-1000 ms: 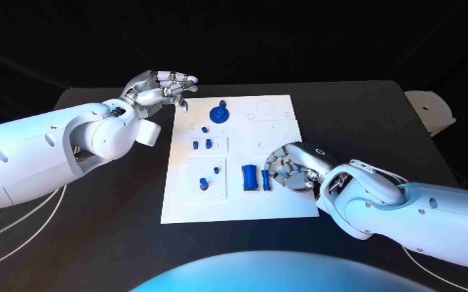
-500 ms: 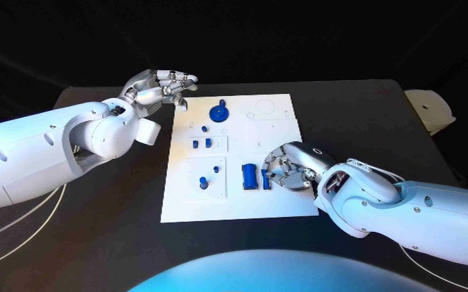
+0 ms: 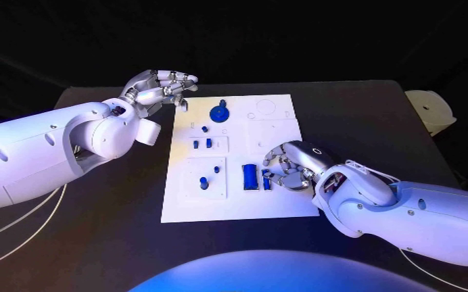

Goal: Assemble the parts on the task board

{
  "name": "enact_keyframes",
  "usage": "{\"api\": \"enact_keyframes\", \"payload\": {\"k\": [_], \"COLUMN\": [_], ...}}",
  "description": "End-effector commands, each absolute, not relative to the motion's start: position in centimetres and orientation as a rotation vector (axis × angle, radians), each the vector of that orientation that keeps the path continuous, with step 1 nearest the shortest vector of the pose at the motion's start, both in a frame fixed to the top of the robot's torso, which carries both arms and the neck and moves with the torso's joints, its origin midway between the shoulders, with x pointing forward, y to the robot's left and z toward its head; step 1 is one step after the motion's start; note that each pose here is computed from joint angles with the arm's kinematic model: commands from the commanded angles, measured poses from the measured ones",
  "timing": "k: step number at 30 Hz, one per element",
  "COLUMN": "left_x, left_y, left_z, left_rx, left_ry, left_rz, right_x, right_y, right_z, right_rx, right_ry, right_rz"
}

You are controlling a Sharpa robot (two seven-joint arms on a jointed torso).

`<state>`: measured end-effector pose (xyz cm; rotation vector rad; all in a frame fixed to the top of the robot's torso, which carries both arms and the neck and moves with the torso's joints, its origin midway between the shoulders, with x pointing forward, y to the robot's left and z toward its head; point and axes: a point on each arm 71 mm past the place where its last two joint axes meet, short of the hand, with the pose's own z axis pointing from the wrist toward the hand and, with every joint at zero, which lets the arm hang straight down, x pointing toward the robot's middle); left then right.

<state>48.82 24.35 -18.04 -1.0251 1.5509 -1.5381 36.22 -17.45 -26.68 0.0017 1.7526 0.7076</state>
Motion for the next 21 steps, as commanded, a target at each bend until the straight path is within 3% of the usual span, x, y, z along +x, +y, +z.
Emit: {"api": "enact_keyframes", "payload": {"k": [1, 12, 16, 21], "left_x": [48.7, 48.8, 48.9, 49.0], "left_y": [24.1, 24.1, 24.0, 23.9], "left_z": [-17.9, -18.0, -18.0, -18.2], "left_rx": [-1.019, -1.018, -1.018, -1.021], "left_ry": [1.556, 1.555, 1.553, 1.535], "left_rz": [-1.561, -1.561, -1.561, -1.568], "right_x": [36.3, 35.8, 35.8, 37.5], "right_y": [-17.4, -17.3, -17.8, -19.0], "right_z": [-26.6, -26.1, -25.4, -24.3], "right_rx": [-0.018, -0.004, 0.062, 0.242], "right_ry": [1.718, 1.667, 1.652, 1.653], "right_rz": [0.695, 0.76, 0.845, 0.971]}}
